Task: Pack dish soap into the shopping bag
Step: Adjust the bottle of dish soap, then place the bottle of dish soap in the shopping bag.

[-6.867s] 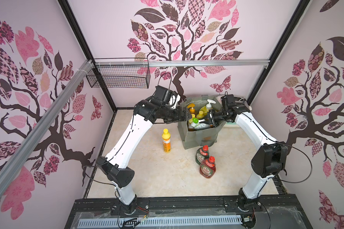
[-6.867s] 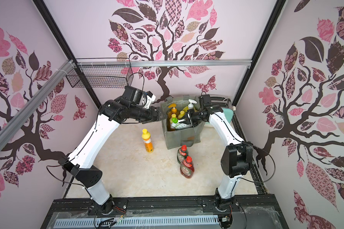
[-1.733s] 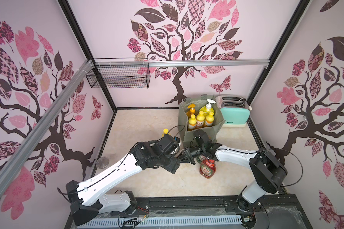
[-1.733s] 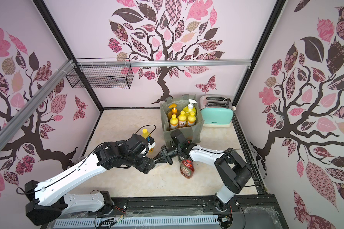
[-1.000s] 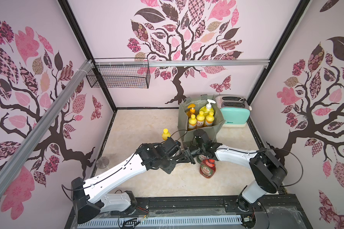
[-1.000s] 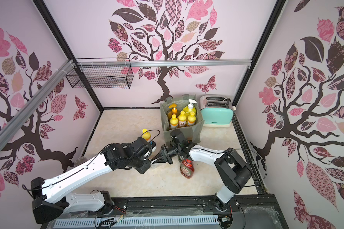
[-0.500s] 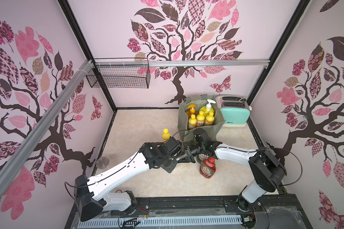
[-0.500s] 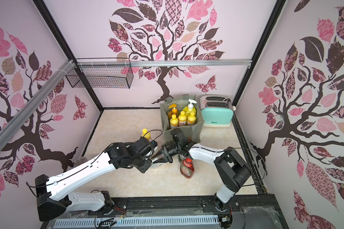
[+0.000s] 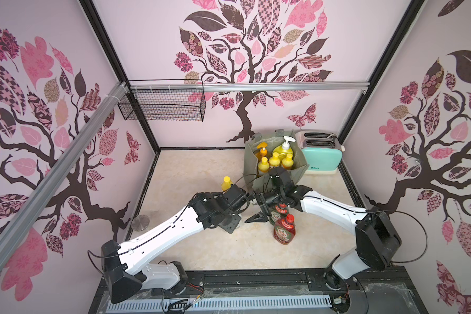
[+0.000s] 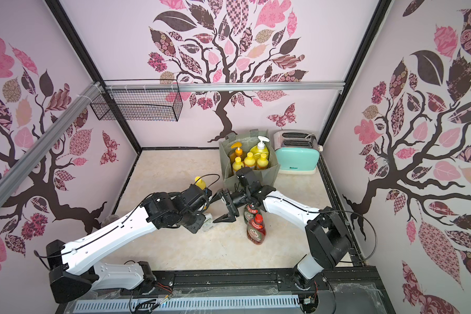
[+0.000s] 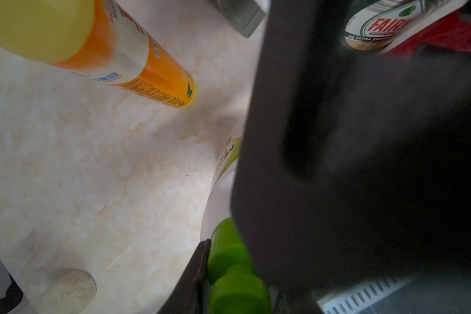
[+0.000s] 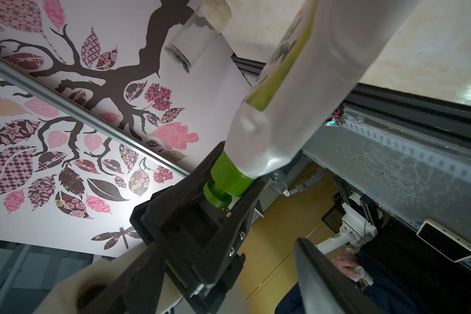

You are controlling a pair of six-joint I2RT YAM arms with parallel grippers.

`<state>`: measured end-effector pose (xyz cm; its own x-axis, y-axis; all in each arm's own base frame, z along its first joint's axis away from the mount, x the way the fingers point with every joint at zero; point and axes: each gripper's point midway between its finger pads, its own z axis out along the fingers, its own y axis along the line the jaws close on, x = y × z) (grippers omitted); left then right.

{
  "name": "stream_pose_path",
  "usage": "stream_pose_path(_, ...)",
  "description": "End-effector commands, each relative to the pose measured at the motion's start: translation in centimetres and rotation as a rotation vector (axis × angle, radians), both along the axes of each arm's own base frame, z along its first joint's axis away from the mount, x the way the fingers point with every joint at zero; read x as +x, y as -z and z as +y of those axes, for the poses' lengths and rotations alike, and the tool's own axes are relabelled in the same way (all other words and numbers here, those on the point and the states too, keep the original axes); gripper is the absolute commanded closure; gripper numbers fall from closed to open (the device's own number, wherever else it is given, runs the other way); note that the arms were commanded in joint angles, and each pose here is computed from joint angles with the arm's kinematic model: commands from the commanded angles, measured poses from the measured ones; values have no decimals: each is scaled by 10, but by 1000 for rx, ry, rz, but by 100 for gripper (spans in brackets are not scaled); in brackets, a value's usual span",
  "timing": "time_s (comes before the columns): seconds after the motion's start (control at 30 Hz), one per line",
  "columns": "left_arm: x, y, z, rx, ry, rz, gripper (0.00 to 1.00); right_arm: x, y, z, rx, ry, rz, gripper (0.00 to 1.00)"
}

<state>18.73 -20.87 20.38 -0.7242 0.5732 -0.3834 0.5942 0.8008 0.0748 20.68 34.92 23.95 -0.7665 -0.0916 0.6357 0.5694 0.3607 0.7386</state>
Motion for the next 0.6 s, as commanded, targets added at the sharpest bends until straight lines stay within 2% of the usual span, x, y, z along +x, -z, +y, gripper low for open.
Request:
stream_pose_path(0.0, -6, -20, -12, -42, 82, -13, 100, 15, -60, 1, 95, 29, -191, 19)
stream_pose_path(0.4, -4, -94, -20, -150, 96, -70, 100, 22, -130, -20, 181, 106, -395, 19)
stream_pose_path(0.57, -10, -134, -9, -164, 121, -103, 100, 21, -182, -28, 272, 131, -547, 19)
